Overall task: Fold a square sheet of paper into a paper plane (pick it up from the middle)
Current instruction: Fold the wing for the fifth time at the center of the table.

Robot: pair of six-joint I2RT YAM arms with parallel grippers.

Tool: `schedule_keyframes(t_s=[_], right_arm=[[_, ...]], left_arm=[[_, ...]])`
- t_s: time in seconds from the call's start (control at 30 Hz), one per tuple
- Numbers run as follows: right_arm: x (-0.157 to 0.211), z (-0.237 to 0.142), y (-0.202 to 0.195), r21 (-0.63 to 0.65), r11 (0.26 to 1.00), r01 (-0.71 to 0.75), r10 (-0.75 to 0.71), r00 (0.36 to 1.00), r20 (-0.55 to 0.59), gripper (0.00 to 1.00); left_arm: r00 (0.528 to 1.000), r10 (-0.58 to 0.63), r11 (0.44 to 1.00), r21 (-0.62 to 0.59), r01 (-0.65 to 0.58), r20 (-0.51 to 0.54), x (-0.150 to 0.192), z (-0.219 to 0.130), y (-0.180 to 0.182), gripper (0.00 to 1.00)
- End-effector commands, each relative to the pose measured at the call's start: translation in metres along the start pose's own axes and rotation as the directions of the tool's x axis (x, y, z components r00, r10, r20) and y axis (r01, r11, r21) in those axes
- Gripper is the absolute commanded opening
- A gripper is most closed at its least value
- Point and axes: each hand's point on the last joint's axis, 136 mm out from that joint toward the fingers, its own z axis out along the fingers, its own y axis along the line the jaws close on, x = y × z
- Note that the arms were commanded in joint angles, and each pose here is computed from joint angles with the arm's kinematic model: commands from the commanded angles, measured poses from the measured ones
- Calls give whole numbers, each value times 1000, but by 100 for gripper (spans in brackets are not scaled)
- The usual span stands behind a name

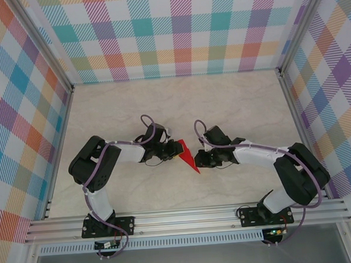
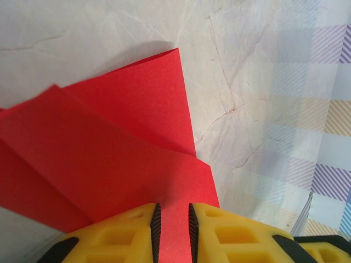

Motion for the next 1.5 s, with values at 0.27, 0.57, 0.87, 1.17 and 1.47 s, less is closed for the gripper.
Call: schedule_keyframes(t_s=[0.27,0.57,0.87,1.17,1.47], right_arm=[[-11,14,48,-217,976,-17,1,997,-78,7],[4,30,14,-95,994,-50,36,990,-137,7],[14,37,-8,-78,992,-95,82,984,-156,7],[12,29,-5,-103,990,-96,79,985,-153,7],[16,9,30,-261,964,-42,-6,983,-182,11]], left_arm=[[997,-40,988,-151,29,-67,23,17,50,23],[997,-38,988,-153,27,-69,24,17,50,23],[996,-40,987,-161,27,-75,25,18,53,22],[996,-37,986,-163,24,-75,25,18,53,22],[996,-39,986,-164,25,-78,25,18,53,22]])
